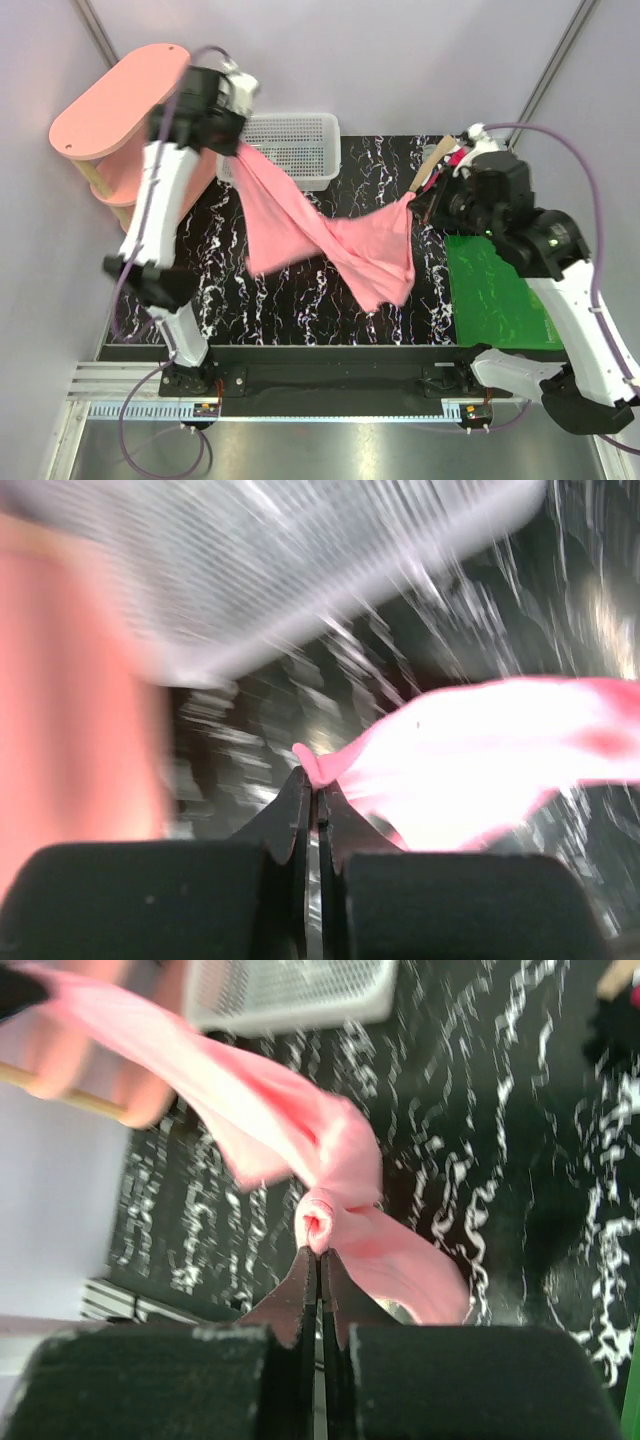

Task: Fold and stack the t-shirts
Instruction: Flatten the tshirt out

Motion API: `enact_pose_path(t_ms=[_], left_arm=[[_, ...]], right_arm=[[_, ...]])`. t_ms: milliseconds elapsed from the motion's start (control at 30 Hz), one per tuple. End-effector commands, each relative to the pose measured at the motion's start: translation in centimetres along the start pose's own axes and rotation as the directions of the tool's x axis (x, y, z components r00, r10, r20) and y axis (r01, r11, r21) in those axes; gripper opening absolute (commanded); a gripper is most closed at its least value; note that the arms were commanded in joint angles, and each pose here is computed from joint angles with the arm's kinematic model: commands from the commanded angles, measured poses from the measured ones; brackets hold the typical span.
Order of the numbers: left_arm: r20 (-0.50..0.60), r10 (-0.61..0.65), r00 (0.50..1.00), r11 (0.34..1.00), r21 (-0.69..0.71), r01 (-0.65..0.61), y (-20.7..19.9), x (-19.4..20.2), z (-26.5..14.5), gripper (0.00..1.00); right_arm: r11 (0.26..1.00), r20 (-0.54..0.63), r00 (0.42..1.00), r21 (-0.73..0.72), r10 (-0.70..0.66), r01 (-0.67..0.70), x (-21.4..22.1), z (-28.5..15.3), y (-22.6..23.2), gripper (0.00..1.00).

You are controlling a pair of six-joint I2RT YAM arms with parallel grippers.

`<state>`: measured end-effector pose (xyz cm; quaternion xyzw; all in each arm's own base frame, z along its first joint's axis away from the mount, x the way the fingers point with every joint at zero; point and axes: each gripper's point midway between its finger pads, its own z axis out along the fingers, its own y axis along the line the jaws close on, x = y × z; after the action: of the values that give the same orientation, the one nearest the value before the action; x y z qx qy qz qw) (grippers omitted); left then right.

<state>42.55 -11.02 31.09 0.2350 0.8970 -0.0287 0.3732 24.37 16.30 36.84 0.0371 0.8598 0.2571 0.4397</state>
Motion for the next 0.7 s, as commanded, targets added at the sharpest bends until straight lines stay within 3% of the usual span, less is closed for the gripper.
enact_pose_path(t_ms=[0, 133, 167, 400, 533, 667], left_arm=[[0.061, 0.059, 0.996, 0.991, -0.124, -0.051, 1.0, 2.4, -13.6, 0.0], [0.102, 0.077, 0.992, 0.982, -0.181, -0.058, 0.6, 5.9, -18.8, 0.0], [0.153, 0.095, 0.984, 0.979, -0.195, -0.064, 0.2, 6.7, -21.3, 0.0], [0.233, 0.129, 0.964, 0.971, -0.228, -0.074, -1.7, 13.1, -27.6, 0.0], [0.173, 0.139, 0.975, 0.973, -0.206, -0.102, -2.7, 17.2, -26.3, 0.0], [0.149, 0.124, 0.981, 0.979, -0.18, -0.096, -3.1, 18.2, -24.2, 0.0]], right_arm=[[0.997, 0.116, 0.993, -0.072, -0.023, 0.031, -3.3, -4.7, 1.8, 0.0], [0.995, 0.137, 0.991, -0.101, -0.006, 0.02, -3.3, -7.6, 1.9, 0.0], [0.994, 0.143, 0.99, -0.108, 0.0, 0.016, -3.0, -8.7, 1.7, 0.0], [0.988, 0.096, 0.993, -0.15, 0.062, -0.047, 0.0, -11.6, 0.9, 0.0], [0.987, 0.065, 0.994, -0.138, 0.089, -0.08, 1.8, -11.6, -0.1, 0.0], [0.991, 0.042, 0.995, -0.103, 0.095, -0.09, 2.5, -10.0, -0.7, 0.0]])
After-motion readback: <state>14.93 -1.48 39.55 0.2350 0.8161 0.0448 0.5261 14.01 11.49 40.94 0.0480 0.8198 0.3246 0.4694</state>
